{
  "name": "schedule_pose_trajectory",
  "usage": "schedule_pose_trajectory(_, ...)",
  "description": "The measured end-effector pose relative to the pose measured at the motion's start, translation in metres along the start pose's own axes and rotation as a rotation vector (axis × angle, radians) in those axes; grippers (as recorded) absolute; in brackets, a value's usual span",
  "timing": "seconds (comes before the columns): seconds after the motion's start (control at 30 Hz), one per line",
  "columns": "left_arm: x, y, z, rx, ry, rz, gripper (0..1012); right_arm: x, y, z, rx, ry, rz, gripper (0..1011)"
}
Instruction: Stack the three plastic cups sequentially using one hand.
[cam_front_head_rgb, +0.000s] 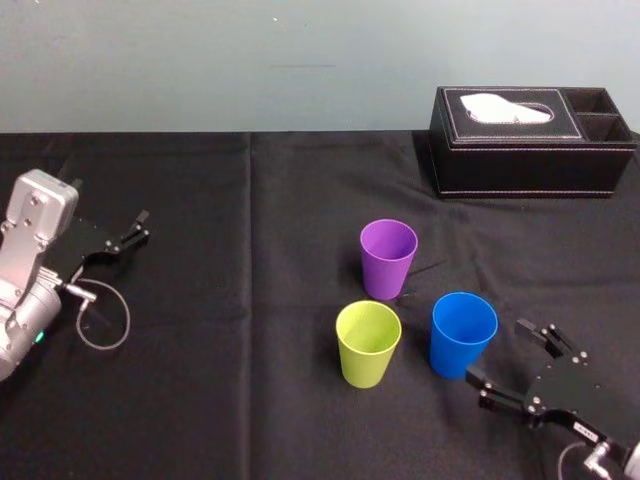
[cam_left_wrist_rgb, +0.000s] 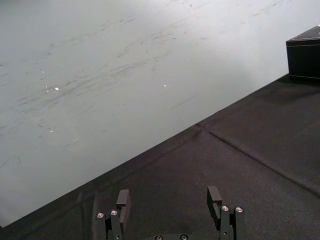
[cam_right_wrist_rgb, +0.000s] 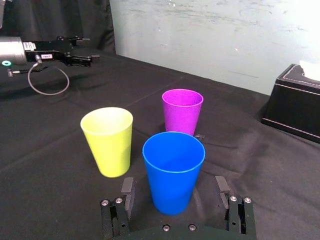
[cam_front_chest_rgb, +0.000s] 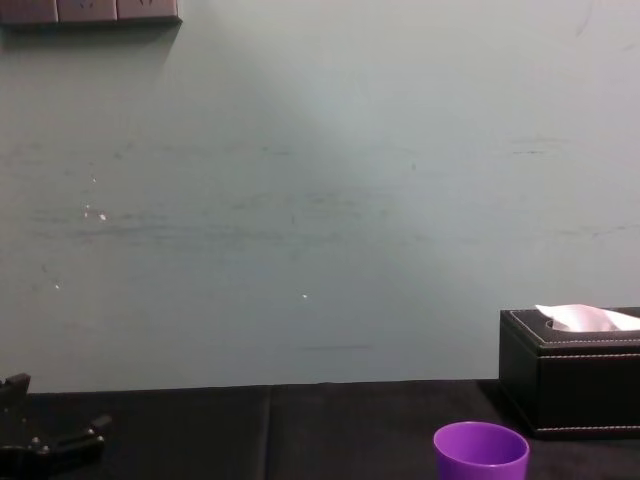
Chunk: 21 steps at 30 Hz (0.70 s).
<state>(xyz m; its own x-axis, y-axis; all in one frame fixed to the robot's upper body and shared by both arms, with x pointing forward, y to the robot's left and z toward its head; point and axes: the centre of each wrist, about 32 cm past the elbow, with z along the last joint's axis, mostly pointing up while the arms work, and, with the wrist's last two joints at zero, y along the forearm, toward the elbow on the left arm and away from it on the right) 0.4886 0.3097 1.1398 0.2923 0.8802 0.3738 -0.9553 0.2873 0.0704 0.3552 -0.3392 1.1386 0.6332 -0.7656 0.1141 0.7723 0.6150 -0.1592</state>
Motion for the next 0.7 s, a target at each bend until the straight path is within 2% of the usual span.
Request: schedule_pose_trajectory(0.7,0.0000,0.000,0.000,0.000,0.000,0.000,1011,0.0095,0.031,-0.001,-0.003,0.021,0.022,1000)
